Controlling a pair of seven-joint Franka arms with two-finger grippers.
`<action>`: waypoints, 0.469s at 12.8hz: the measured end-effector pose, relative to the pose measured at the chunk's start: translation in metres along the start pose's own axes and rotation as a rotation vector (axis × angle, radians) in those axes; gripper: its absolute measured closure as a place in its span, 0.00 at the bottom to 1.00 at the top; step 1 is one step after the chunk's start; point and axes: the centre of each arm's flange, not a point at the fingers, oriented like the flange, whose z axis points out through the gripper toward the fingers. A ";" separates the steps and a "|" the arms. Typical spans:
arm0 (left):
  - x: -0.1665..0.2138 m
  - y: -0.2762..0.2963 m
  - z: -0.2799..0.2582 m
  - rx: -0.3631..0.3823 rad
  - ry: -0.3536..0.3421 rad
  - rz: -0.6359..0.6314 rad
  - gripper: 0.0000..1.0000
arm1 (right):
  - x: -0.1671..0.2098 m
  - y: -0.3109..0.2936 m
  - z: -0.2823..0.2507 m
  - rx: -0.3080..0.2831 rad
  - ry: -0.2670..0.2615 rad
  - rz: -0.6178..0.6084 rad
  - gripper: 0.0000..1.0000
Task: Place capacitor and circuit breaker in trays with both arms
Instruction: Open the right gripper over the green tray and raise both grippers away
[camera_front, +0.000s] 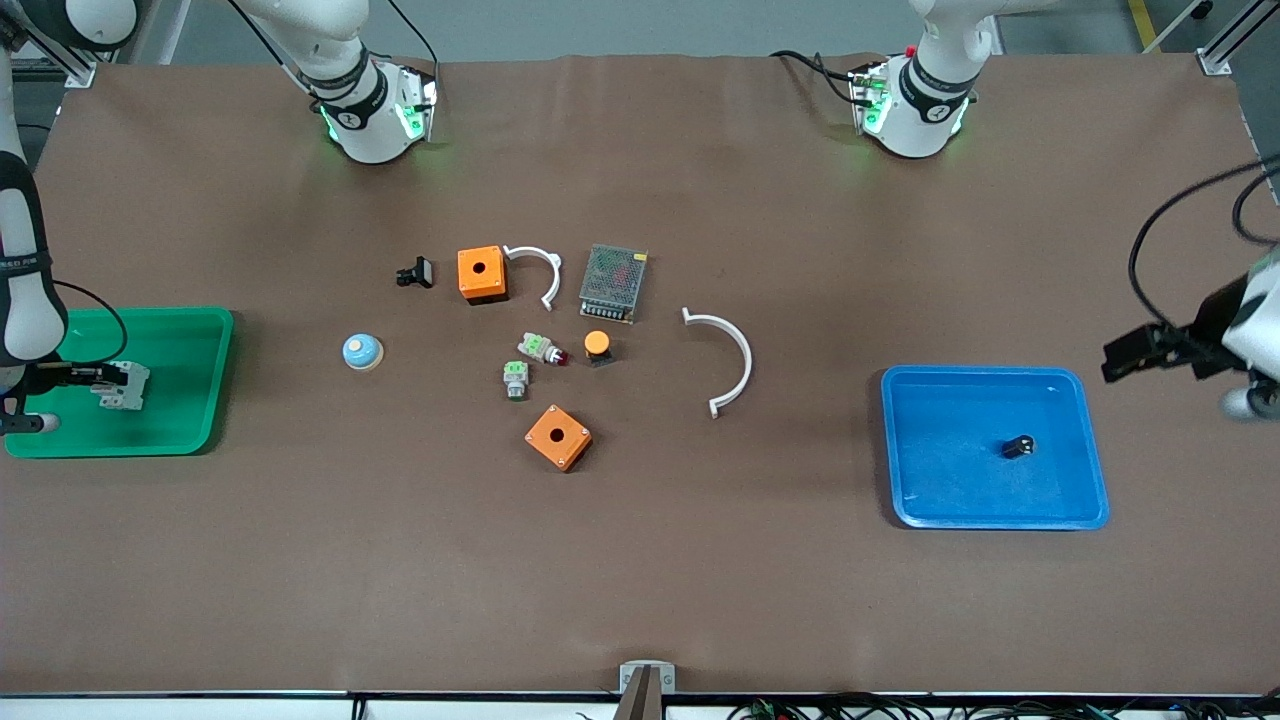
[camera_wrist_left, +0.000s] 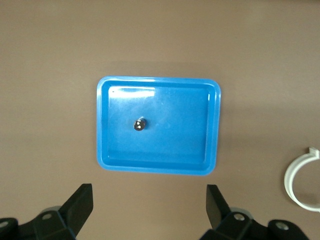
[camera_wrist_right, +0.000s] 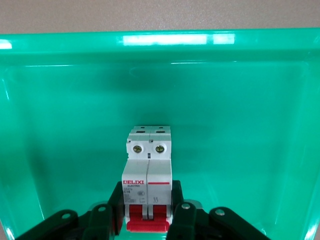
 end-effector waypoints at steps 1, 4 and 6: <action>-0.012 0.004 -0.018 0.005 -0.001 0.005 0.00 | 0.000 0.000 0.000 0.000 0.000 0.000 0.60; -0.038 0.024 -0.050 0.014 -0.006 0.037 0.00 | 0.002 -0.003 -0.006 0.000 0.005 -0.007 0.32; -0.053 0.039 -0.053 0.025 -0.064 0.057 0.00 | 0.005 -0.017 -0.037 0.006 -0.001 -0.029 0.10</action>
